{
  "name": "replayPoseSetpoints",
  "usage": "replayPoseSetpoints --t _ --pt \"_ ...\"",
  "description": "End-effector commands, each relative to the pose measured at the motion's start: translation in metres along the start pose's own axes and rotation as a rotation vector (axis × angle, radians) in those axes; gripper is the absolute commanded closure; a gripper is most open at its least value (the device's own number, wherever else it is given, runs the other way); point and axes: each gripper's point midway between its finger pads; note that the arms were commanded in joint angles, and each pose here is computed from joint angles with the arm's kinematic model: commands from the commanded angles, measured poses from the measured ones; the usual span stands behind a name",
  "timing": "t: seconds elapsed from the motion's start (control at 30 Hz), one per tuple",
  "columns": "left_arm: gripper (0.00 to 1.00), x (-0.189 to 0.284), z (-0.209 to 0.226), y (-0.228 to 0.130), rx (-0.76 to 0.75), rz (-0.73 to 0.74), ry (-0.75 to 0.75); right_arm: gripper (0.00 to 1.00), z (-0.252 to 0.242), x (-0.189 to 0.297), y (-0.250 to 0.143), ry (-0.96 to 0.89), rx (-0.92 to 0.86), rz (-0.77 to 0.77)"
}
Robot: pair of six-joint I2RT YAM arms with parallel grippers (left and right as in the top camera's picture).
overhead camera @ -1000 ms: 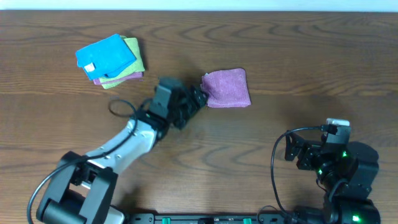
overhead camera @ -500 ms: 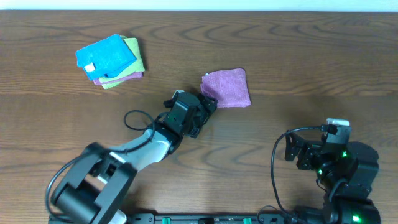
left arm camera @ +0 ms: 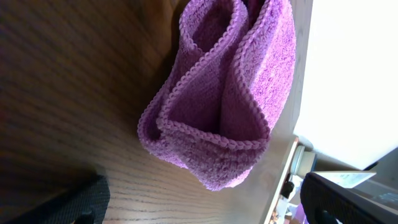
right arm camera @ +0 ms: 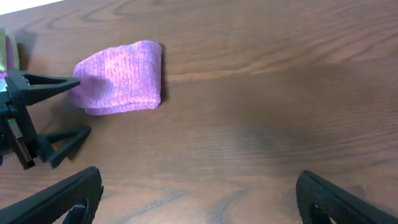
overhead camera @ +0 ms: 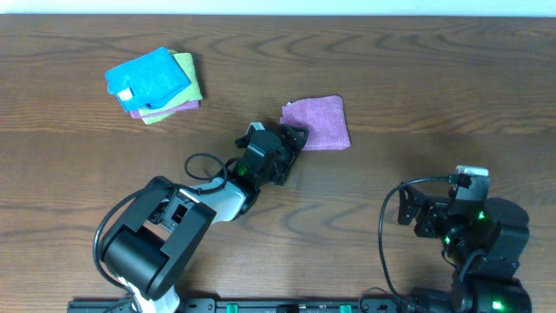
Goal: Fold the cloth
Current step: 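Move the left gripper to the folded purple cloth and grasp its edge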
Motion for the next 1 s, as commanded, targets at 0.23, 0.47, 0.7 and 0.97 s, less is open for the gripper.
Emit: replayPoseSetpoints --t 0.23,0.47,0.7,0.97 --pt "0.08 -0.011 0.028 0.014 0.014 -0.082 0.078 0.01 -0.001 -0.001 -0.001 -0.004 -0.013 0.001" --pt "0.07 -0.033 0.028 0.007 0.017 -0.021 0.082 0.01 -0.001 -0.001 -0.001 -0.004 -0.013 0.001" --pt "0.03 -0.042 0.039 0.009 0.02 -0.028 0.108 0.01 -0.001 -0.001 -0.001 -0.004 -0.013 0.001" --pt "0.33 -0.06 0.058 0.007 0.023 -0.015 0.15 0.01 -0.001 -0.001 -0.001 -0.004 -0.013 0.001"
Point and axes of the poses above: each gripper's point midway between its finger pads, its own x axis back along the fingers, its own z axis along the line the jaws close on, y = z × x, and after that the axes turned 4 degrees about -x, right-handed
